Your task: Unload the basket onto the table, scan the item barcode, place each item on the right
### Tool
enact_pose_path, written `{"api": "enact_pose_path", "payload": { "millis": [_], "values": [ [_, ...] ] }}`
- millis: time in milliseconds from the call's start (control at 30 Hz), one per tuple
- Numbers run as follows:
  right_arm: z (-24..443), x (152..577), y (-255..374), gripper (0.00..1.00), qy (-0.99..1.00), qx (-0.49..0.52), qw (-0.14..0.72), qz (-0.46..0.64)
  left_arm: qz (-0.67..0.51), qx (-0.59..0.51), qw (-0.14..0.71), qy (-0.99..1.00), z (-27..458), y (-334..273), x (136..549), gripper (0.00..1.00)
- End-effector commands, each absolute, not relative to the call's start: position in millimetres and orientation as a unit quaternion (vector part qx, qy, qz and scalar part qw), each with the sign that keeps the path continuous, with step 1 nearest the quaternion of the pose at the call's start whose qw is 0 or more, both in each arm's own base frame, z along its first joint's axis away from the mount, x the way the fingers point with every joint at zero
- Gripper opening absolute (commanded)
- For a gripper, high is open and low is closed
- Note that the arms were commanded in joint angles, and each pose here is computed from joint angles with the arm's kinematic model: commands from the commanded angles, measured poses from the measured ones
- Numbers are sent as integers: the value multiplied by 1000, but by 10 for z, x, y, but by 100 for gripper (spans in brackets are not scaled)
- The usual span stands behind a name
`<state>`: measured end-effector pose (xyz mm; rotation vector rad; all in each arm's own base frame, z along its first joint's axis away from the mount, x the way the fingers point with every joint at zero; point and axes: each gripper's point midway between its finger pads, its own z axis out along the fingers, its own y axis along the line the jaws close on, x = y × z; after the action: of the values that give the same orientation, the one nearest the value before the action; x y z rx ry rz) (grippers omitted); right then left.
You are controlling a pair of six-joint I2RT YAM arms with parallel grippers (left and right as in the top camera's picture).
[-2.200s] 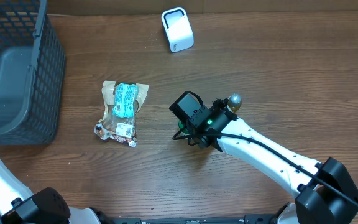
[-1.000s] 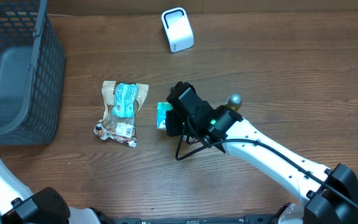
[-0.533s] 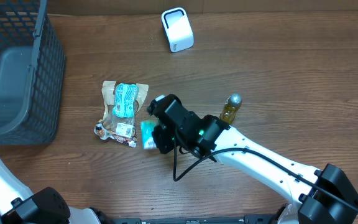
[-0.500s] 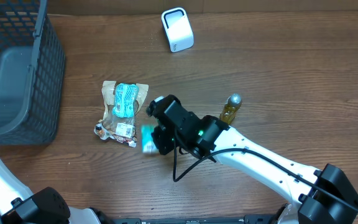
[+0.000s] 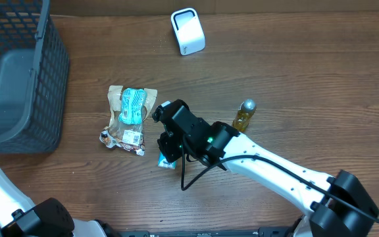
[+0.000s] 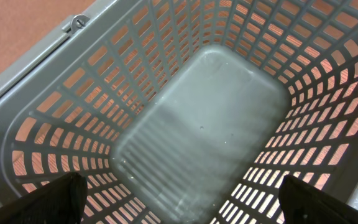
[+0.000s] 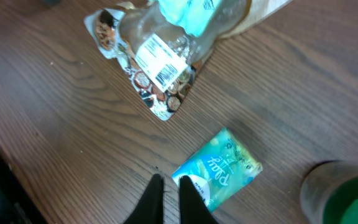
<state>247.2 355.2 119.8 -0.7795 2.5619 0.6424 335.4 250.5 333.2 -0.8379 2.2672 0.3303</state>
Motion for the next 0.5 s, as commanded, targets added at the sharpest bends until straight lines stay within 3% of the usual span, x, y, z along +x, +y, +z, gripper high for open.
{"api": "enact_pose_path", "payload": {
  "millis": [0,267,467],
  "values": [
    [1065,2480,3578,9,918,-277,177,223,128,-312,348,875,3367,2505,3386,99],
    [788,2539,3504,9,933,-260,162,186,128,-312,348,875,3367,2505,3387,100],
    [750,2776,3306,9,941,-240,210,113,128,-312,348,875,3367,2505,3387,100]
  ]
}}
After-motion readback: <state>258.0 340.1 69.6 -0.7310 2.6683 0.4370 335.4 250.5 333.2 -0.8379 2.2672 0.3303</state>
